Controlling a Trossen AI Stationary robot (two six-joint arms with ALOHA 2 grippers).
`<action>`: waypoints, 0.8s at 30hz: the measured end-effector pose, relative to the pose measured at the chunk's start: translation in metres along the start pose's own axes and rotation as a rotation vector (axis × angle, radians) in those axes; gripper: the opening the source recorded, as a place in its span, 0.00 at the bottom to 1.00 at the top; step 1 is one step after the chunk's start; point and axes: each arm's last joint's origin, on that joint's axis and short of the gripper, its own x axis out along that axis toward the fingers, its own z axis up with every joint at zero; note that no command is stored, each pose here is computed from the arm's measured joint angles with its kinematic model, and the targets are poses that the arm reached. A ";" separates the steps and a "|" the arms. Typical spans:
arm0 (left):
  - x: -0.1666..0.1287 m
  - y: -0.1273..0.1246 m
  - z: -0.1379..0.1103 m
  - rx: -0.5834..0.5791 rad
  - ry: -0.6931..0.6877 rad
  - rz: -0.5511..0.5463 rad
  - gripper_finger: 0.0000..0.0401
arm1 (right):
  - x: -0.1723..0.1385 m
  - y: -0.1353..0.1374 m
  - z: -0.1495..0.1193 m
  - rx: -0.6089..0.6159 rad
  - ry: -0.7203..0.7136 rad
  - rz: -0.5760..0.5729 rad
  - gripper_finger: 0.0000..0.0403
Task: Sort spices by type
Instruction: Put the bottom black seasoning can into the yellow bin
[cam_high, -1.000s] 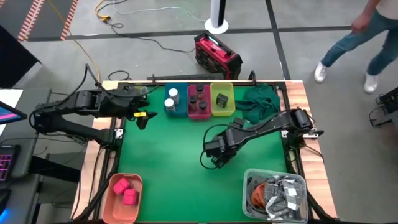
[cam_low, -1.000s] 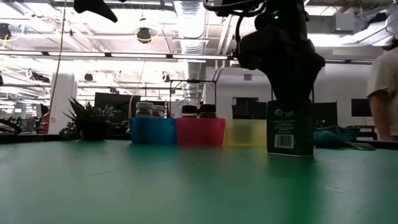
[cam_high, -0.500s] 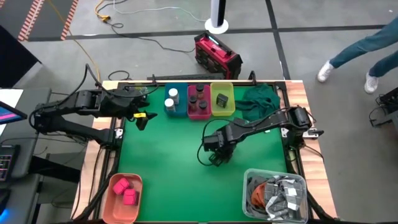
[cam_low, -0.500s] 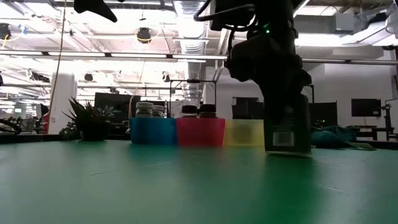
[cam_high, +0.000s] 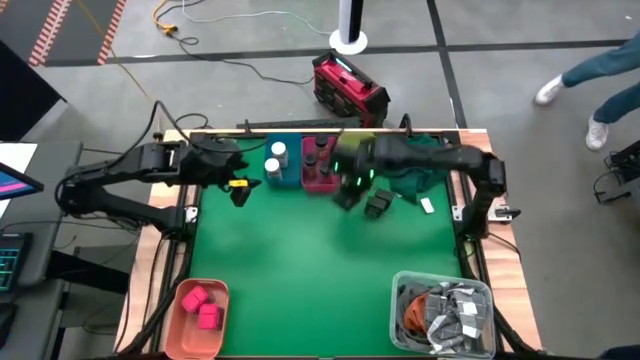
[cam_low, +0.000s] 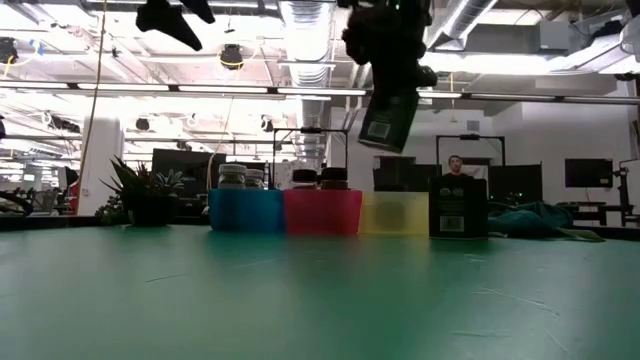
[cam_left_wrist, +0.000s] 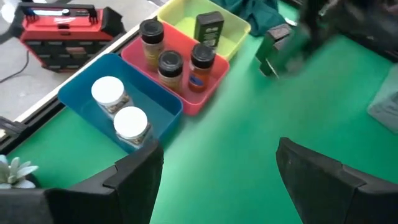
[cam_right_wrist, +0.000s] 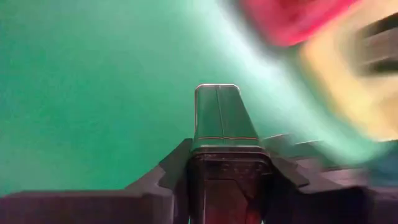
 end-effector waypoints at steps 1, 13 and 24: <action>0.002 0.000 0.001 -0.003 -0.001 0.006 0.75 | -0.008 -0.012 0.006 -0.006 -0.008 -0.026 0.38; 0.028 0.004 0.009 -0.080 0.011 0.115 0.75 | -0.037 -0.142 0.051 0.066 -0.140 -0.274 0.45; 0.033 0.004 0.018 -0.154 -0.088 0.165 0.75 | -0.015 -0.189 0.072 0.058 -0.151 -0.307 0.43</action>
